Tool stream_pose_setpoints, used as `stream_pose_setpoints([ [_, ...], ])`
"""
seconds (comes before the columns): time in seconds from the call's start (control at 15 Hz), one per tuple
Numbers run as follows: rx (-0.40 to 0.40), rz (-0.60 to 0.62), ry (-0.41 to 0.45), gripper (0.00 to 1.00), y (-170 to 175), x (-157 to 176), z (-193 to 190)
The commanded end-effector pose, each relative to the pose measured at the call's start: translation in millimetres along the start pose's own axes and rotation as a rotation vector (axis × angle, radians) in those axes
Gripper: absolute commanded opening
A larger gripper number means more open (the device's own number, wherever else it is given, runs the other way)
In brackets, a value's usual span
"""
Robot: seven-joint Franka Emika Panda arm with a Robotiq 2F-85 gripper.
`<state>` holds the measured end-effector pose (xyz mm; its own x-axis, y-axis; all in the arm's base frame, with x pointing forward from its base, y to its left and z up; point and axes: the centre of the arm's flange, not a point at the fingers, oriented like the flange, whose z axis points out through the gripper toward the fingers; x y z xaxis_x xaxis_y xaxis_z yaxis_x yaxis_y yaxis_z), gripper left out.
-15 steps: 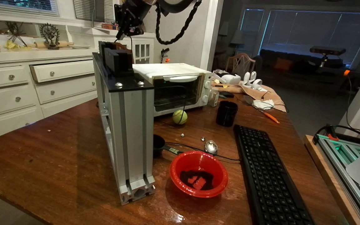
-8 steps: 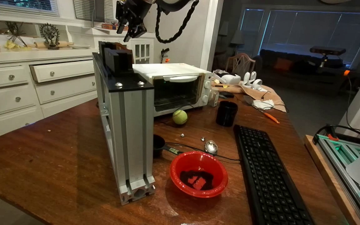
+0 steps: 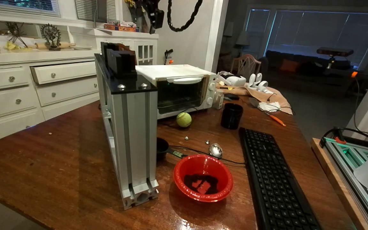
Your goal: Move the black cable backwards
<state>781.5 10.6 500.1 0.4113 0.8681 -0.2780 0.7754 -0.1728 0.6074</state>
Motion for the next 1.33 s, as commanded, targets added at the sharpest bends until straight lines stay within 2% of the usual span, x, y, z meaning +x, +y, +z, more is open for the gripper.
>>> stream_pose_setpoints([
  [0.0,0.129,0.066,-0.141,1.0,-27,-8,-18],
  [0.27,0.31,0.209,-0.102,1.0,-56,-20,-21],
  [0.53,0.362,0.383,0.01,1.0,-82,-37,-25],
  [0.93,0.411,0.616,0.111,1.0,-121,-58,-35],
  [1.0,0.42,0.654,0.094,1.0,-128,-60,-35],
  [1.27,0.558,0.726,-0.027,1.0,-164,-75,-35],
])
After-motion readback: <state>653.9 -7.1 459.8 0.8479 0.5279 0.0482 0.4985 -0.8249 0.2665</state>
